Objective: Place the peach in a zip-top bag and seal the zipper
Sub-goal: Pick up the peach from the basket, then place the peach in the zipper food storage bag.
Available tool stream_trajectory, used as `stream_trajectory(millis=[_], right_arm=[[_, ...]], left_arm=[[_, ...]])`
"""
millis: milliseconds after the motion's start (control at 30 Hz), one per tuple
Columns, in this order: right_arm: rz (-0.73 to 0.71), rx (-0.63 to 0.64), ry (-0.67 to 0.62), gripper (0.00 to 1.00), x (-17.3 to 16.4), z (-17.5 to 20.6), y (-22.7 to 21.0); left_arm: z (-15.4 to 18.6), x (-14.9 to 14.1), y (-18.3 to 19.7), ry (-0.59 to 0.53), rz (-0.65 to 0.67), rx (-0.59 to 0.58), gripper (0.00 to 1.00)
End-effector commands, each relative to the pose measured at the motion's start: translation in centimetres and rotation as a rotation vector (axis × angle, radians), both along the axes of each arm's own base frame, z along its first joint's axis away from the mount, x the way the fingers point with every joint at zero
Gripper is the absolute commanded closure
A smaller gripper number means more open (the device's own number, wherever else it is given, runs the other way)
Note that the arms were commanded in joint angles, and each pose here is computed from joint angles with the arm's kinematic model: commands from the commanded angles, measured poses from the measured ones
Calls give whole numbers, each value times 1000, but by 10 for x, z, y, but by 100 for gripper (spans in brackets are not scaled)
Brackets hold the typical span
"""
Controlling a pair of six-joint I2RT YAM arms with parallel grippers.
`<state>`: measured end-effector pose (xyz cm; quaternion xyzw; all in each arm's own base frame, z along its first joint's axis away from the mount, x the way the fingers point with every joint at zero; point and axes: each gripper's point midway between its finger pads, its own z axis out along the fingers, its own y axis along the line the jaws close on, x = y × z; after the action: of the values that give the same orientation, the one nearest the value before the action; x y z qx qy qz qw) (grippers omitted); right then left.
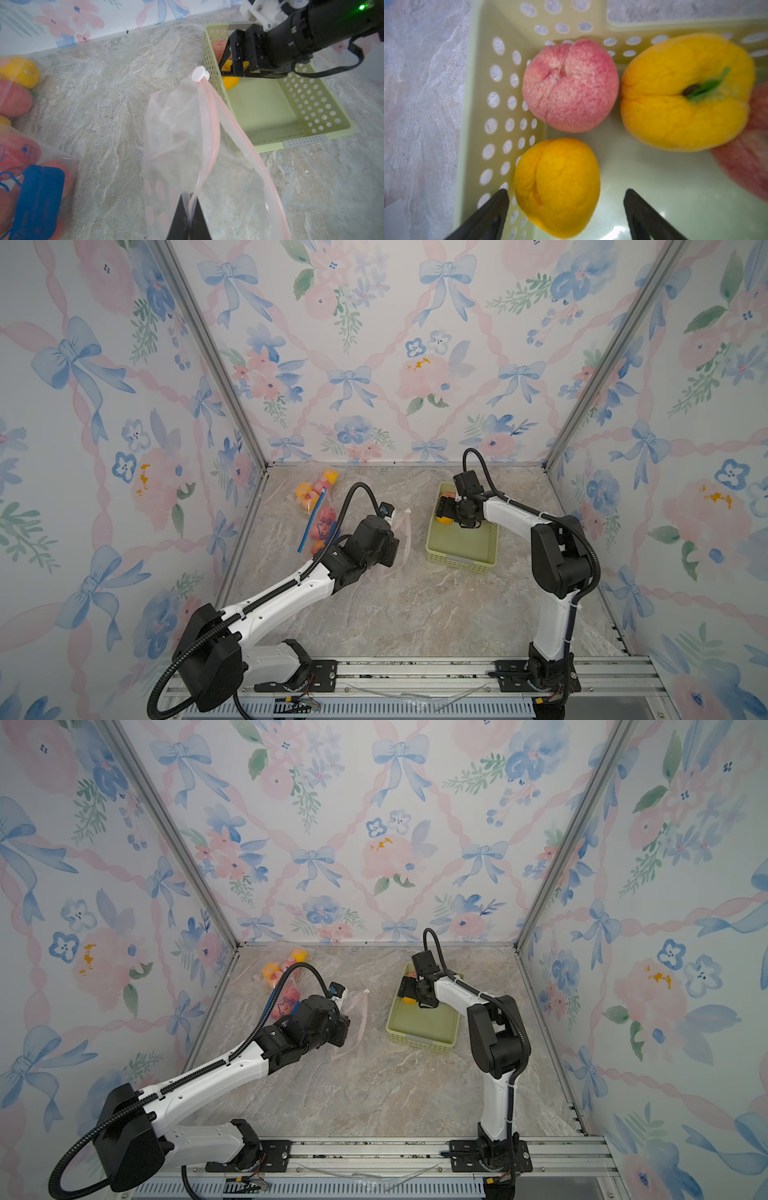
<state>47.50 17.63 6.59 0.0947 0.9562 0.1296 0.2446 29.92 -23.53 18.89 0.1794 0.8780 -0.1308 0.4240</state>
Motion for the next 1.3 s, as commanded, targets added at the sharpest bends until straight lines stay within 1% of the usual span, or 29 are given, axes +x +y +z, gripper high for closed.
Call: stream_trajectory(millis=[0, 100, 200, 333, 433, 533, 600, 733, 833, 1000, 1067, 1167, 1267], right_arm=[[-1, 8, 0, 14, 12, -3, -2], [-6, 9, 12, 17, 15, -9, -5], [-5, 24, 17, 24, 15, -13, -6], [1, 38, 13, 36, 9, -9, -7], [10, 53, 0, 45, 1, 1, -6], [24, 70, -20, 51, -12, 16, -5], [43, 81, -53, 53, -25, 34, -1], [96, 108, -136, 54, -57, 78, 15], [156, 160, -229, 54, -88, 122, 37], [290, 300, -377, 53, -144, 178, 90], [334, 341, -415, 52, -158, 192, 104], [379, 441, -447, 51, -176, 209, 129], [431, 501, -451, 50, -185, 212, 152]], left_arm=[[5, 0, -4, -4, -5, -57, 100], [4, -1, -7, 3, -14, -66, 100], [2, -2, -7, 9, -17, -69, 100], [-1, -2, -6, 14, -11, -65, 100], [-1, -3, -8, 18, -18, -74, 100], [-2, -3, -9, 22, -24, -87, 100], [-3, -3, -11, 26, -31, -99, 100], [-3, -3, -15, 32, -45, -119, 100], [-5, -2, -16, 38, -48, -123, 100], [-4, 0, -16, 41, -50, -135, 100], [-3, 1, -16, 42, -51, -139, 100], [0, 1, -16, 39, -55, -149, 100], [3, -1, -18, 40, -62, -161, 100]])
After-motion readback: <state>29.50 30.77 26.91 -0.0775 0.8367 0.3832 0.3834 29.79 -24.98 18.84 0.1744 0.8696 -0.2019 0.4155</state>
